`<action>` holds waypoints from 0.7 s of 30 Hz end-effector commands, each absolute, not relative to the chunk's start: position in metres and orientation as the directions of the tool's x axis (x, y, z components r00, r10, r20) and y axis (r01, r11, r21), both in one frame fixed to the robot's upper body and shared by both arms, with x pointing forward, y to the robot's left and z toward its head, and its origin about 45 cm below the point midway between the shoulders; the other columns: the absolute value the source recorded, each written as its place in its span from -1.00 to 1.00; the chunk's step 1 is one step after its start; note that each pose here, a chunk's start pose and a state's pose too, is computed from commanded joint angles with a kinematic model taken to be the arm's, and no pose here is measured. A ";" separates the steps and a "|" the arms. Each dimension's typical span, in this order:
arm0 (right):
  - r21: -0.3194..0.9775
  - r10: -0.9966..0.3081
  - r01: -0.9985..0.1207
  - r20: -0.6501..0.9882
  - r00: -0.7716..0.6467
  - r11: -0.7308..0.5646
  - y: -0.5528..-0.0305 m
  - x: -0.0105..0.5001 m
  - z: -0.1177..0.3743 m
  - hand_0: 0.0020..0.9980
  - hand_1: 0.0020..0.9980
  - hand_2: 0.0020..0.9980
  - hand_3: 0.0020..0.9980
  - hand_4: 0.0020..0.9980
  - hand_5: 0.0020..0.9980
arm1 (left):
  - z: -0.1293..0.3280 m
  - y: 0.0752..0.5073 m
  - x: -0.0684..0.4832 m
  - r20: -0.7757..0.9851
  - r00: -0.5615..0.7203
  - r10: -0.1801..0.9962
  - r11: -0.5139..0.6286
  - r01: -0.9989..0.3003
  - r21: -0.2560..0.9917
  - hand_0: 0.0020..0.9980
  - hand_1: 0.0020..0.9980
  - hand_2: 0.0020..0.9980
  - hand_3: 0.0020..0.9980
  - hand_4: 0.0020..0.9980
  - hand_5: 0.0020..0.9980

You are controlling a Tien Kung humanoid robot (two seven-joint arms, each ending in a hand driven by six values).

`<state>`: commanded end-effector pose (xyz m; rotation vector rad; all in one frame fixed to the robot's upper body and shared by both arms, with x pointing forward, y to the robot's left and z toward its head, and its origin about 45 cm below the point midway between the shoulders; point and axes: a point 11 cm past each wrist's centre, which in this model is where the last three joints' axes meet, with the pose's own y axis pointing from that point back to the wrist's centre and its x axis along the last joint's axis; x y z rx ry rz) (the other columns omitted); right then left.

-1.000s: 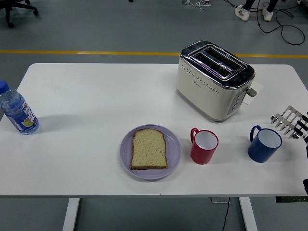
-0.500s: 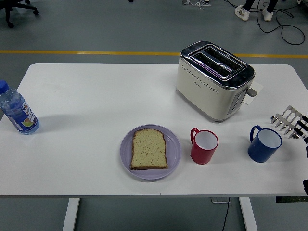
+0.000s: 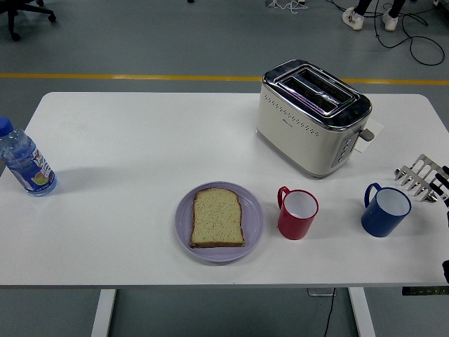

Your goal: Pick up the cup,pour liquid into bread,place the cup on the desk

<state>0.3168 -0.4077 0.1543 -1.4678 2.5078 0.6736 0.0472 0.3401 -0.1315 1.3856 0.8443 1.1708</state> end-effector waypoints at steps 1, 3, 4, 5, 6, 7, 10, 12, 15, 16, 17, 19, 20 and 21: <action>0.299 -0.786 -0.858 -0.355 -0.507 0.419 -0.408 0.317 0.154 0.35 0.30 0.35 0.23 -0.07 -0.12 | -0.132 0.340 0.047 0.190 0.263 0.946 -0.164 -0.118 0.979 0.28 0.30 0.33 0.13 -0.34 0.68; 0.294 -0.779 -0.856 -0.363 -0.511 0.424 -0.408 0.316 0.155 0.35 0.30 0.35 0.23 -0.07 -0.12 | -0.131 0.340 0.048 0.191 0.263 0.946 -0.164 -0.119 0.979 0.28 0.30 0.33 0.13 -0.34 0.68; 0.292 -0.776 -0.855 -0.366 -0.514 0.428 -0.409 0.316 0.155 0.35 0.30 0.35 0.23 -0.07 -0.12 | -0.131 0.340 0.048 0.191 0.262 0.946 -0.165 -0.119 0.979 0.28 0.30 0.33 0.13 -0.34 0.68; 0.291 -0.774 -0.855 -0.368 -0.515 0.431 -0.409 0.316 0.155 0.34 0.29 0.35 0.23 -0.07 -0.11 | -0.131 0.340 0.048 0.191 0.262 0.946 -0.165 -0.119 0.979 0.28 0.30 0.33 0.13 -0.34 0.68; 0.290 -0.773 -0.854 -0.368 -0.516 0.432 -0.409 0.316 0.155 0.34 0.29 0.35 0.23 -0.07 -0.11 | -0.131 0.340 0.048 0.191 0.261 0.946 -0.165 -0.119 0.979 0.28 0.30 0.33 0.13 -0.34 0.68; 0.288 -0.772 -0.855 -0.371 -0.516 0.432 -0.409 0.317 0.155 0.34 0.29 0.35 0.23 -0.07 -0.11 | -0.131 0.340 0.048 0.191 0.261 0.946 -0.165 -0.120 0.979 0.28 0.30 0.33 0.13 -0.34 0.68; 0.288 -0.773 -0.855 -0.370 -0.516 0.433 -0.409 0.317 0.155 0.34 0.29 0.35 0.23 -0.07 -0.11 | -0.131 0.340 0.049 0.191 0.261 0.946 -0.165 -0.121 0.979 0.28 0.30 0.33 0.13 -0.34 0.68; 0.289 -0.772 -0.853 -0.370 -0.517 0.434 -0.409 0.316 0.155 0.33 0.29 0.35 0.23 -0.07 -0.12 | -0.131 0.340 0.048 0.191 0.262 0.946 -0.165 -0.120 0.979 0.28 0.30 0.33 0.13 -0.34 0.68; 0.289 -0.769 -0.853 -0.373 -0.519 0.436 -0.409 0.316 0.154 0.33 0.29 0.35 0.23 -0.07 -0.12 | -0.131 0.340 0.048 0.191 0.263 0.946 -0.164 -0.119 0.979 0.28 0.30 0.33 0.13 -0.34 0.68; 0.289 -0.768 -0.852 -0.375 -0.520 0.436 -0.409 0.316 0.154 0.33 0.29 0.35 0.23 -0.07 -0.12 | -0.131 0.340 0.048 0.191 0.262 0.946 -0.165 -0.119 0.979 0.28 0.30 0.33 0.13 -0.34 0.68; 0.289 -0.767 -0.852 -0.375 -0.520 0.436 -0.409 0.316 0.154 0.33 0.29 0.35 0.23 -0.06 -0.08 | -0.131 0.341 0.047 0.191 0.262 0.946 -0.165 -0.118 0.979 0.28 0.30 0.33 0.13 -0.34 0.68; 0.289 -0.766 -0.852 -0.376 -0.521 0.437 -0.410 0.315 0.154 0.33 0.29 0.35 0.23 -0.06 -0.08 | -0.131 0.341 0.047 0.191 0.263 0.946 -0.165 -0.118 0.979 0.28 0.30 0.33 0.13 -0.34 0.68; 0.288 -0.766 -0.852 -0.377 -0.520 0.437 -0.410 0.315 0.154 0.33 0.29 0.35 0.23 -0.06 -0.08 | -0.131 0.341 0.047 0.191 0.263 0.946 -0.165 -0.118 0.979 0.28 0.30 0.33 0.13 -0.34 0.68; 0.288 -0.766 -0.852 -0.377 -0.520 0.437 -0.410 0.315 0.154 0.33 0.29 0.35 0.23 -0.06 -0.08 | -0.131 0.340 0.047 0.191 0.263 0.946 -0.165 -0.118 0.979 0.28 0.30 0.33 0.13 -0.34 0.68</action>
